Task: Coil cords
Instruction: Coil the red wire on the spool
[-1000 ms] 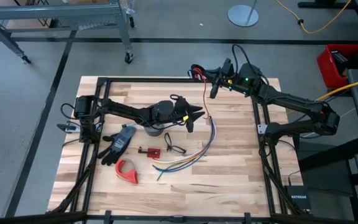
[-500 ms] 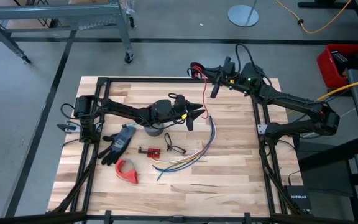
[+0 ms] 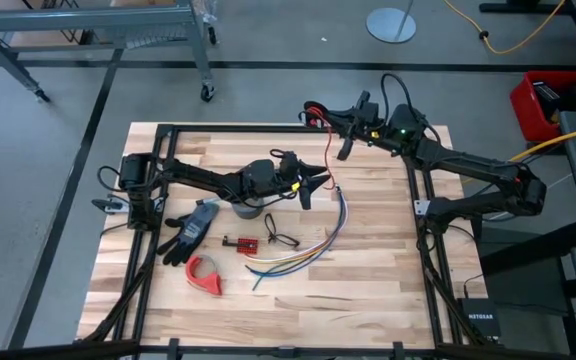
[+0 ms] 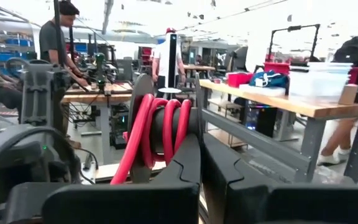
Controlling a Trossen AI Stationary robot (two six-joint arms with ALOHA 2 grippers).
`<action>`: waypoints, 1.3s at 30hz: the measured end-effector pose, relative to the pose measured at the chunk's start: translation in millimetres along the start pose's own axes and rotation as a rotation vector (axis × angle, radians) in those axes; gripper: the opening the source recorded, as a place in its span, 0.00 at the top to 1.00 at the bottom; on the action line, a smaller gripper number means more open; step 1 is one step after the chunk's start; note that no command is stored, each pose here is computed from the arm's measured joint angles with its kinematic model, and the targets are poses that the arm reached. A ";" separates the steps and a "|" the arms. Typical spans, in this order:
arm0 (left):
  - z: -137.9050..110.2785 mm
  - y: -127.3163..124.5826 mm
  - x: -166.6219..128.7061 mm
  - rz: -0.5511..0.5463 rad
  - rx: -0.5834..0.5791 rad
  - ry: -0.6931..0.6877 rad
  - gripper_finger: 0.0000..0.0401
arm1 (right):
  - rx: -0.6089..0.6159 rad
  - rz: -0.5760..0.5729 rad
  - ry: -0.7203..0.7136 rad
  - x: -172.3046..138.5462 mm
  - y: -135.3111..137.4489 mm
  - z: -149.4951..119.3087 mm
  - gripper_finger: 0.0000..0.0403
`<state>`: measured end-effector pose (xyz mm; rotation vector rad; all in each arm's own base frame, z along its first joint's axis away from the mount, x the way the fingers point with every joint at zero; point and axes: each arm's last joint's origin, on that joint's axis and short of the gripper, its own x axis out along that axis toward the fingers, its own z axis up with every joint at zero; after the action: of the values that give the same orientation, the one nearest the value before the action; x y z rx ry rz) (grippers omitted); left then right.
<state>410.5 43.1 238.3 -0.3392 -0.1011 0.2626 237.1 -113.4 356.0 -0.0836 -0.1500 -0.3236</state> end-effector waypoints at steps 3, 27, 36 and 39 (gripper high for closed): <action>0.0 0.0 0.0 0.000 -0.002 0.000 0.67 | -0.003 -0.006 0.002 0.7 1.7 -0.5 1.00; -3.3 -7.9 -1.6 -0.018 0.013 0.012 0.70 | -0.004 -0.026 0.004 12.4 2.2 -11.4 1.00; -3.5 -6.8 -1.4 -0.015 0.029 0.015 0.92 | -0.004 -0.026 0.004 12.4 2.2 -11.4 1.00; -3.6 -6.9 -1.5 -0.015 0.038 0.016 0.98 | -0.004 -0.026 0.004 12.4 2.2 -11.4 1.00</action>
<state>411.2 35.2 237.2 -0.3030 -0.0828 0.2469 250.9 -116.4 346.6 -0.0850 -0.1461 -0.3505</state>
